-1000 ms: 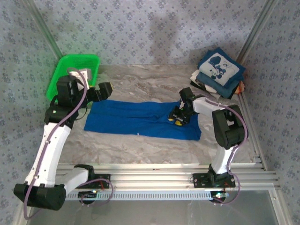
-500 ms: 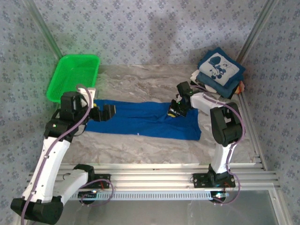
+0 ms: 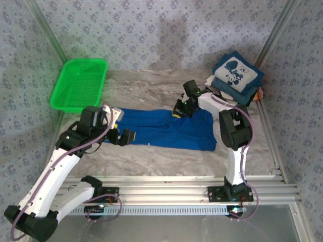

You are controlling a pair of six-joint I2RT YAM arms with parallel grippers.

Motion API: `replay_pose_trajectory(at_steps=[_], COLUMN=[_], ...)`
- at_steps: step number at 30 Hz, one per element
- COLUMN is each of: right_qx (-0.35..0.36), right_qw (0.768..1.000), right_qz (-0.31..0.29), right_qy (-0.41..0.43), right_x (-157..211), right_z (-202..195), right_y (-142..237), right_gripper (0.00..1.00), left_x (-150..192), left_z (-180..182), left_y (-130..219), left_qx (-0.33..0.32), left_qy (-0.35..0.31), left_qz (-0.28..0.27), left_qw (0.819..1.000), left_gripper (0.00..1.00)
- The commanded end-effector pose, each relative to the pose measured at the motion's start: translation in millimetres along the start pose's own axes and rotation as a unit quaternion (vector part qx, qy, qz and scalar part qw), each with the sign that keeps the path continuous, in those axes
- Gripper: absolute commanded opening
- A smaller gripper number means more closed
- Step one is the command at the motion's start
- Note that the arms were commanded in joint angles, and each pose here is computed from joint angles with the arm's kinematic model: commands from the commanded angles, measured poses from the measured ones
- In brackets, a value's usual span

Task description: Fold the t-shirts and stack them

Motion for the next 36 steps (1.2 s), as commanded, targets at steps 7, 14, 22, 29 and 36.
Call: replay_pose_trajectory(at_steps=[7, 14, 22, 29, 36], right_qx=[0.006, -0.012, -0.071, -0.025, -0.009], right_qw=[0.999, 0.999, 0.996, 0.999, 1.0], right_qz=[0.037, 0.038, -0.025, -0.018, -0.009], right_qy=[-0.007, 0.008, 0.049, 0.018, -0.017], right_x=[-9.8, -15.8, -20.0, 0.4, 0.1], right_z=[10.8, 25.3, 57.2, 16.9, -9.8], right_y=[-32.4, -31.0, 41.7, 55.6, 13.3], right_gripper=[0.08, 0.45, 0.55, 0.46, 0.05], left_x=[5.9, 9.4, 8.9, 6.2, -9.6], left_z=[-5.4, -5.4, -1.2, 4.7, 12.0], left_y=[-6.8, -10.7, -19.8, -23.5, -11.4], left_qx=[0.008, 0.008, -0.001, -0.018, -0.049], left_qy=[-0.002, 0.005, 0.039, 0.052, 0.047], left_qz=[0.009, 0.012, -0.002, -0.004, -0.027], left_qw=[1.0, 1.0, 0.999, 0.998, 0.997], left_gripper=[1.0, 1.0, 1.0, 1.0, 1.0])
Point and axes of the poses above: each hand's point on the last joint's axis, 136 mm out from that joint toward the fingers, its own y axis back along the fingers, its own z axis along the line the jaws close on, x = y × z, the point moved 4 cm from there along y, back along the fingers, and after that the axes turned 13 degrees about -y, right-handed, at the moved point
